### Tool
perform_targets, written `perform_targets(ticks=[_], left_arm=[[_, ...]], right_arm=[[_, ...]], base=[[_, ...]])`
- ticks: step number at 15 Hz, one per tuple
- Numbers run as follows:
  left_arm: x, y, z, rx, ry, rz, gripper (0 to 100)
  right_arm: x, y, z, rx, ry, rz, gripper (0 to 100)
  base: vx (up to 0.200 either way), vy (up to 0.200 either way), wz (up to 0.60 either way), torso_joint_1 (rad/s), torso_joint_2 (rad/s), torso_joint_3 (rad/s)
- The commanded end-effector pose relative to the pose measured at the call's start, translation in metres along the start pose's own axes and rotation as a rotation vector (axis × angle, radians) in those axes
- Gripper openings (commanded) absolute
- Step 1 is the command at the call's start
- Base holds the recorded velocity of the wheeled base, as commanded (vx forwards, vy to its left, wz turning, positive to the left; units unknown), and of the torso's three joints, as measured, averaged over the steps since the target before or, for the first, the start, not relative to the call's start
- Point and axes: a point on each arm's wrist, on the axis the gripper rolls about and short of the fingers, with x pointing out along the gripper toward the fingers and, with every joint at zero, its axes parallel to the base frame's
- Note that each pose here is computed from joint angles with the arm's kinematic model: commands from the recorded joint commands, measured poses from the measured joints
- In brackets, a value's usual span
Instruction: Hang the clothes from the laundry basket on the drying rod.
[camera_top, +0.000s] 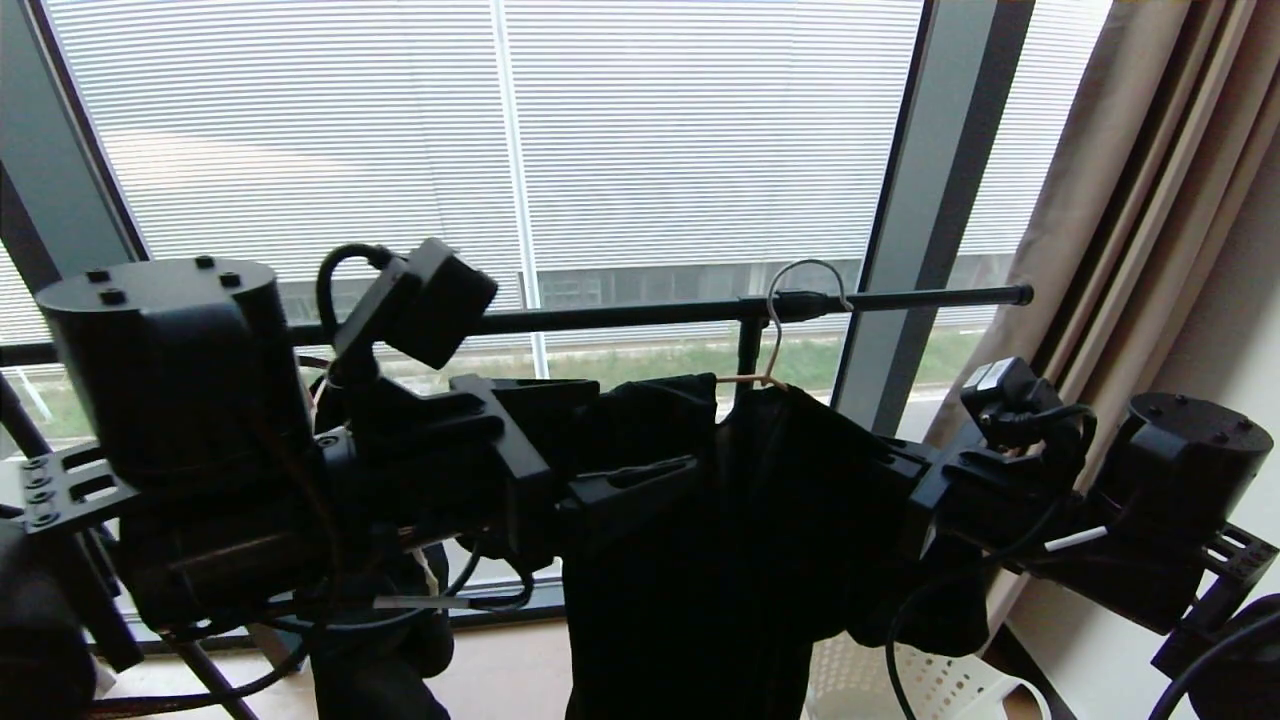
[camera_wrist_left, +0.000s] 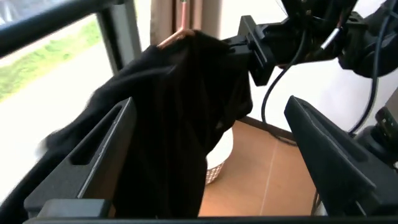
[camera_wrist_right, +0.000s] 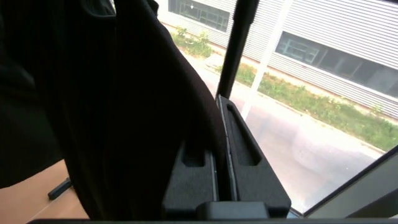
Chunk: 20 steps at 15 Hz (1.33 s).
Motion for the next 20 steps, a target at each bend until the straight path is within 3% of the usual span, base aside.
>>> perform_targets(ticks=[1,3,8,10,13,20], left_arm=[[-0.031,0.01,-0.001,-0.005,-0.021,0.074,100],[-0.047,0.022,-0.017,-0.027,0.018,0.112,100],[-0.083,0.059,-0.037,-0.104,0.039,0.08,100],[-0.092,0.075,-0.06,-0.134,0.085,0.037,100],[-0.091,0.094,-0.086,-0.117,0.143,0.008,100],[-0.07,0.111,-0.099,-0.14,0.161,-0.011,100]], right_arm=[[0.0,-0.003,-0.002,0.003,0.008,-0.006,0],[0.0,-0.003,-0.002,0.005,0.008,-0.006,0],[-0.003,-0.003,-0.002,0.006,0.004,0.034,0],[-0.006,-0.006,0.0,0.004,-0.005,0.036,0],[-0.007,-0.006,0.001,0.002,-0.011,0.037,0],[-0.014,-0.001,0.004,-0.004,-0.019,0.055,0]], base=[[0.0,0.0,0.0,0.0,0.0,0.0],[0.0,0.0,0.0,0.0,0.0,0.0],[0.0,0.0,0.0,0.0,0.0,0.0],[0.0,0.0,0.0,0.0,0.0,0.0],[0.0,0.0,0.0,0.0,0.0,0.0],[0.0,0.0,0.0,0.0,0.0,0.0]])
